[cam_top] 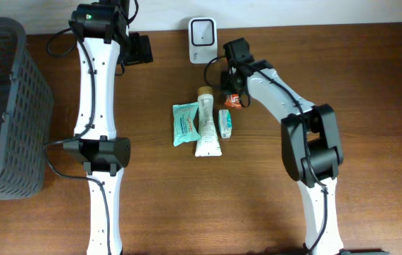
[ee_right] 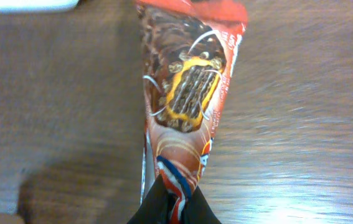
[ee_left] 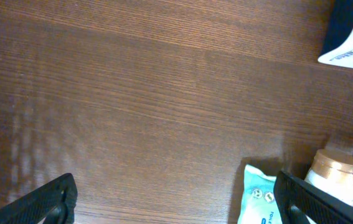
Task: Scan the item barcode
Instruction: 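Raise the wafer bar closer to the scanner window, then carry the wafer bar to the right and drop it on the table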
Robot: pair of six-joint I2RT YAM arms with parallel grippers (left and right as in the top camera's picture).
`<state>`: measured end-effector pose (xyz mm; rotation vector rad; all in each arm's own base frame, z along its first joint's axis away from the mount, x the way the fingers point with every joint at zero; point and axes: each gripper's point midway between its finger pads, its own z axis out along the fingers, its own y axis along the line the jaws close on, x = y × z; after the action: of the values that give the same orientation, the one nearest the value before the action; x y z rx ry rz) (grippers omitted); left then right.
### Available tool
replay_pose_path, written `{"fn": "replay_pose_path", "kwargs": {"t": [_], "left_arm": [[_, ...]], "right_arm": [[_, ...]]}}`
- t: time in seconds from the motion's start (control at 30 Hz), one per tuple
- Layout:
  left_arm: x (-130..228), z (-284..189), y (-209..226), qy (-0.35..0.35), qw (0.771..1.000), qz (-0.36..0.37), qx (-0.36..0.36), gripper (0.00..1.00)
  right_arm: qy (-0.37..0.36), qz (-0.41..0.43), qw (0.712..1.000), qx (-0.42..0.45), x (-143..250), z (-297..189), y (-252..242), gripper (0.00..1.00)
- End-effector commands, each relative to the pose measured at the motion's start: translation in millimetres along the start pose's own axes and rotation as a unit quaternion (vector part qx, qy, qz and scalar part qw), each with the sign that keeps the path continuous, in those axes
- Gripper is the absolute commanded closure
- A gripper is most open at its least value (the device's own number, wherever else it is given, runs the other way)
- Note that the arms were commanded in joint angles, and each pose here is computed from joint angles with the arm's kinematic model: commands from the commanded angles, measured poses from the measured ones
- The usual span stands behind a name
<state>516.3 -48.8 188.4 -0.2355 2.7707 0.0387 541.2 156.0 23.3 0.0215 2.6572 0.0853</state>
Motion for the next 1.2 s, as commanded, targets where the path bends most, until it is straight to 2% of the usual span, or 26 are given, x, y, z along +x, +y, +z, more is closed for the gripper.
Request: {"fn": "replay_pose_path", "kwargs": {"t": [0.0,0.17,0.23,0.37,0.5,0.7,0.83,0.97,1.07,1.17], "left_arm": [[0.8,5.1,1.7,0.006,1.000,0.002,0.001,0.01],[0.8,5.1,1.7,0.006,1.000,0.002,0.001,0.01],[0.8,5.1,1.7,0.006,1.000,0.002,0.001,0.01],[0.9,5.2,1.7,0.006,1.000,0.002,0.001,0.01],[0.9,5.3,1.6,0.006,1.000,0.002,0.001,0.01],[0.8,5.1,1.7,0.006,1.000,0.002,0.001,0.01],[0.8,5.1,1.7,0.006,1.000,0.002,0.001,0.01],[0.8,5.1,1.7,0.006,1.000,0.002,0.001,0.01],[0.8,5.1,1.7,0.006,1.000,0.002,0.001,0.01],[0.8,5.1,1.7,0.006,1.000,0.002,0.001,0.01]], "right_arm": [[-0.112,0.023,0.993,-0.001,-76.1,-75.0,-15.0,0.96],[-0.206,-0.009,0.975,-0.086,-123.6,-101.5,23.5,0.96],[-0.264,-0.026,0.956,-0.125,-145.3,-117.2,50.6,0.96],[-0.314,-0.111,0.935,-0.122,-155.4,-123.3,77.2,0.96],[-0.334,-0.177,0.919,-0.110,-153.4,-101.6,93.4,0.96],[-0.330,-0.180,0.920,-0.109,-145.8,-67.0,96.7,0.96],[-0.331,-0.179,0.920,-0.106,-145.9,-62.8,94.7,0.96],[-0.359,-0.150,0.920,-0.052,-167.5,-78.4,64.2,0.96],[-0.375,-0.041,0.923,0.071,-190.9,-113.2,-18.6,0.96],[-0.361,-0.001,0.919,0.158,-192.7,-136.0,-83.1,0.96]]}}
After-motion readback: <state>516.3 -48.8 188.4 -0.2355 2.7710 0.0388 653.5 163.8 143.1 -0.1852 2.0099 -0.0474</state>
